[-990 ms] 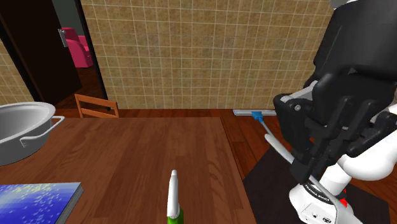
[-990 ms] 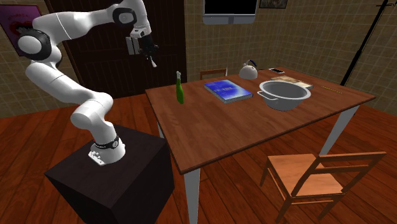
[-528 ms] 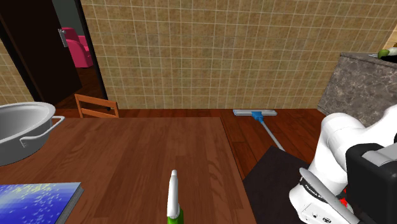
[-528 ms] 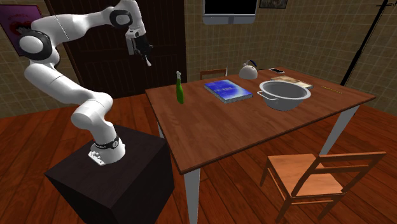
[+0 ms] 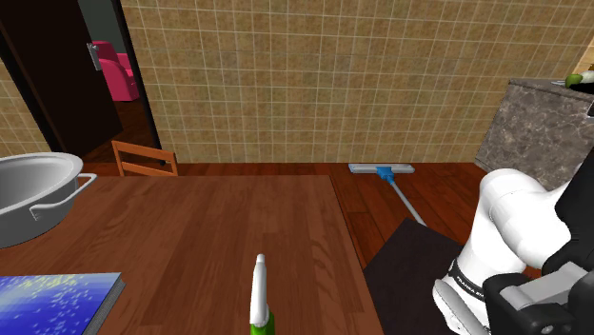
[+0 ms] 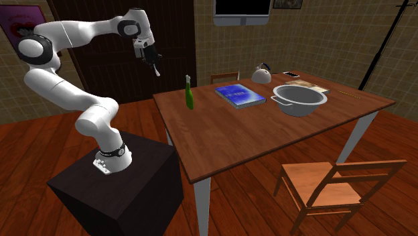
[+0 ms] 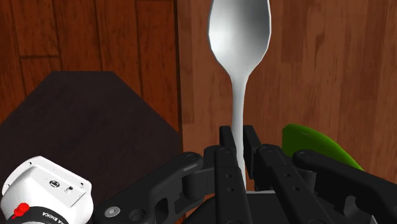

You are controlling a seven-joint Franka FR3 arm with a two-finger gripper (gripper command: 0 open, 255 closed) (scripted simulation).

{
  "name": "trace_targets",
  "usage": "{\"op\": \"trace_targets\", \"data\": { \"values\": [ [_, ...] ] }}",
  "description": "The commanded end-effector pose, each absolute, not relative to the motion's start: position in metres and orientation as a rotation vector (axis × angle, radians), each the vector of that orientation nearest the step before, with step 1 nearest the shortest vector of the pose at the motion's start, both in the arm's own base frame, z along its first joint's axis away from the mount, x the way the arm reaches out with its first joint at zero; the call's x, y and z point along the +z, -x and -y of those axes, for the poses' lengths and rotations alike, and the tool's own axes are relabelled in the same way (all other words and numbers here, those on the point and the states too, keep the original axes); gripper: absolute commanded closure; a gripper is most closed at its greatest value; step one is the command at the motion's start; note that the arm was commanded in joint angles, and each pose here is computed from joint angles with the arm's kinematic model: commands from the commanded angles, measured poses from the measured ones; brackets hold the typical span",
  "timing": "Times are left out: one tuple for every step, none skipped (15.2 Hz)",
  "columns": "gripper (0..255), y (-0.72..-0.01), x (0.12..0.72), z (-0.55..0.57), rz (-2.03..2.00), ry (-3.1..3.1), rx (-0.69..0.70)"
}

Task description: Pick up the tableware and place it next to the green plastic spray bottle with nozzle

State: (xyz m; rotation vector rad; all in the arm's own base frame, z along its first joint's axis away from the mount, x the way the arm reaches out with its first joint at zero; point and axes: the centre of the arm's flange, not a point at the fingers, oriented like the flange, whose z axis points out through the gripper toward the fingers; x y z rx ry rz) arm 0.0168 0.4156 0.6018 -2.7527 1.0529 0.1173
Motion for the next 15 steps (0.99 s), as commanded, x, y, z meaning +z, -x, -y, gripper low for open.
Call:
{"op": "trace_targets", "data": {
  "values": [
    [255, -0.017, 0.592, -0.416, -1.053, 2.752, 0.117],
    [255, -0.017, 0.587, -0.416, -1.053, 2.752, 0.117],
    [255, -0.017, 0.581, -0.416, -1.053, 2.752, 0.117],
    [255, -0.017, 0.576, -0.416, -1.053, 2.752, 0.117],
    [255, -0.017, 0.571, -0.416, -1.053, 2.752, 0.117],
    [255, -0.017, 0.566, -0.416, -1.053, 2.752, 0.117],
    [255, -0.017, 0.560, -0.416, -1.053, 2.752, 0.117],
    [255, -0.017, 0.555, -0.416, -1.053, 2.752, 0.117],
    [255, -0.017, 0.550, -0.416, -1.053, 2.752, 0.117],
    [255, -0.017, 0.544, -0.416, -1.053, 2.752, 0.117],
    [255, -0.017, 0.539, -0.416, -1.053, 2.752, 0.117],
    [255, -0.017, 0.534, -0.416, -1.053, 2.752, 0.117],
    [255, -0.017, 0.529, -0.416, -1.053, 2.752, 0.117],
    [255, -0.017, 0.523, -0.416, -1.053, 2.752, 0.117],
    [255, -0.017, 0.518, -0.416, -1.053, 2.752, 0.117]
  ]
}}
